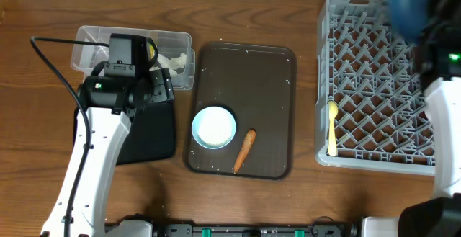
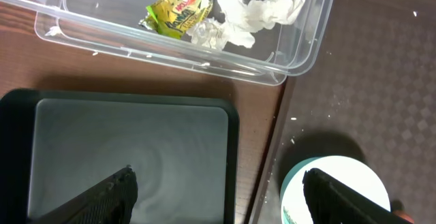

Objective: Sort waste into correct bins and load items into the dishwasher rack
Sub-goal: 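Lift the blue plate and carry it into the rack's right side, then release the plate and raise the right gripper over the rack, then reach the left gripper to the white bowl of rice and grasp it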

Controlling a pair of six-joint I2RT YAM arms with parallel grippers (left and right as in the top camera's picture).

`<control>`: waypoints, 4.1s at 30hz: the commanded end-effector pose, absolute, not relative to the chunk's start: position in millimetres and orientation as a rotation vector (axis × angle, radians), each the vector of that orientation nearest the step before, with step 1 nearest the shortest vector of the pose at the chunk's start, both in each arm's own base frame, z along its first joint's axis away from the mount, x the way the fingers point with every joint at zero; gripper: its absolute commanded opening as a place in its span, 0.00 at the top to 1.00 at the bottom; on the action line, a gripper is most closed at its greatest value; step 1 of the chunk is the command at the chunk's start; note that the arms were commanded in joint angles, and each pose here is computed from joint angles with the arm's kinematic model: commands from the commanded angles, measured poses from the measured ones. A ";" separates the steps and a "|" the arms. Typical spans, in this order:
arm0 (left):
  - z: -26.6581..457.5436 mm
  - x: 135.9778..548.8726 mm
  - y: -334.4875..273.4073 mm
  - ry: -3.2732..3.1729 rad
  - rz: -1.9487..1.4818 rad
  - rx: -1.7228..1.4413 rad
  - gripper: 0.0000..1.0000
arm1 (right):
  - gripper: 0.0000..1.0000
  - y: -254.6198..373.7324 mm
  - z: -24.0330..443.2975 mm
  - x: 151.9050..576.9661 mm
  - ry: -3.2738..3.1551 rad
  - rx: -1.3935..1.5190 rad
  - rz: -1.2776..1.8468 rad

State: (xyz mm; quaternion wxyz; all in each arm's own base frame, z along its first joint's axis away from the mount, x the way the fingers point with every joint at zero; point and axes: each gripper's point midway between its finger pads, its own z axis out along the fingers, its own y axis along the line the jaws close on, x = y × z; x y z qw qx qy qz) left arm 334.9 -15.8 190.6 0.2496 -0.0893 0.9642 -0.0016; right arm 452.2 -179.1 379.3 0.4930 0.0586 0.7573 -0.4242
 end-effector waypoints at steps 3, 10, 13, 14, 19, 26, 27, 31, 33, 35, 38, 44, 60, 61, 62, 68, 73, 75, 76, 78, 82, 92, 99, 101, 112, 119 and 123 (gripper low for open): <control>194.3 335.7 -13.3 2.612 0.001 -0.263 0.20 | 0.99 -240.7 384.6 434.6 1.872 0.052 -1.351; 194.4 335.8 -13.3 2.612 0.001 -0.263 0.20 | 0.99 -299.2 364.9 428.9 1.926 -0.002 -1.553; 194.4 335.8 -13.3 2.612 0.001 -0.263 0.20 | 0.99 -318.9 359.3 433.0 1.905 -0.013 -1.627; 194.2 335.8 -13.3 2.612 0.001 -0.263 0.20 | 0.99 -322.9 358.4 434.3 1.898 -0.018 -1.645; 194.4 335.8 -13.3 2.612 0.001 -0.263 0.20 | 0.99 -341.2 343.6 447.8 1.866 -0.066 -1.742; 195.7 338.3 -13.5 2.600 -0.002 -0.263 0.20 | 0.99 -352.0 281.0 471.2 1.970 -0.157 -1.733; 196.3 339.1 -13.5 2.596 -0.002 -0.263 0.20 | 0.99 -353.0 273.0 473.2 1.985 -0.166 -1.730; 197.6 341.6 -13.8 2.585 -0.005 -0.263 0.20 | 0.99 -353.0 244.8 481.5 2.035 -0.200 -1.717; 198.0 342.0 -13.9 2.582 -0.006 -0.262 0.20 | 0.99 -349.1 238.5 485.2 2.042 -0.200 -1.708; 197.9 342.1 -13.9 2.583 -0.006 -0.262 0.20 | 0.99 -344.2 234.8 488.0 2.044 -0.170 -1.674; 198.0 342.1 -13.8 2.582 -0.006 -0.262 0.20 | 0.91 -335.8 233.5 491.1 2.034 -0.103 -1.636; 198.0 342.0 -13.8 2.583 -0.005 -0.262 0.20 | 0.40 -317.8 211.1 491.1 2.121 -0.050 -1.569; 197.9 342.0 -13.8 2.583 -0.006 -0.262 0.20 | 0.06 -289.5 301.9 474.9 1.918 0.195 -1.282; 198.0 342.0 -13.8 2.583 -0.005 -0.262 0.20 | 0.06 -281.7 303.6 475.6 1.933 0.163 -1.220; 198.0 342.1 -13.8 2.582 -0.006 -0.262 0.20 | 0.06 -273.7 302.8 476.3 1.954 0.131 -1.159; 197.9 341.9 -13.8 2.583 -0.005 -0.262 0.20 | 0.07 -193.5 278.2 476.7 2.102 -0.034 -0.554; 197.9 342.0 -13.8 2.583 -0.005 -0.262 0.20 | 0.13 -134.5 246.3 456.9 2.245 0.020 -0.080; 198.0 342.0 -13.8 2.583 -0.005 -0.262 0.20 | 0.15 -117.2 232.9 446.1 2.309 0.060 0.064; 198.0 342.0 -13.8 2.583 -0.005 -0.262 0.19 | 0.16 -109.6 227.5 440.7 2.338 0.073 0.122; 198.0 342.0 -13.8 2.583 -0.005 -0.262 0.20 | 0.17 -98.5 219.8 432.1 2.383 0.074 0.190; 197.9 342.0 -13.8 2.583 -0.005 -0.262 0.19 | 0.17 -72.1 205.8 416.1 2.476 0.049 0.287; 195.0 338.6 -13.6 2.602 -0.001 -0.263 0.19 | 0.15 39.2 193.8 401.7 2.572 -0.260 0.430; 191.4 332.1 -30.1 2.641 -0.090 -0.220 0.19 | 0.12 86.6 187.8 395.6 2.615 -0.323 0.349; 191.1 330.6 -44.5 2.651 -0.149 -0.178 0.19 | 0.11 87.2 186.5 396.4 2.622 -0.301 0.307; 156.0 312.9 -124.4 2.781 -0.236 -0.051 0.19 | 0.09 83.3 185.7 397.3 2.626 -0.293 0.266; 107.5 306.3 -170.5 2.904 -0.218 0.020 0.19 | 0.09 82.2 185.7 397.5 2.626 -0.289 0.265; 83.7 303.7 -191.2 2.943 -0.207 0.052 0.19 | 0.09 82.1 185.2 396.9 2.629 -0.289 0.265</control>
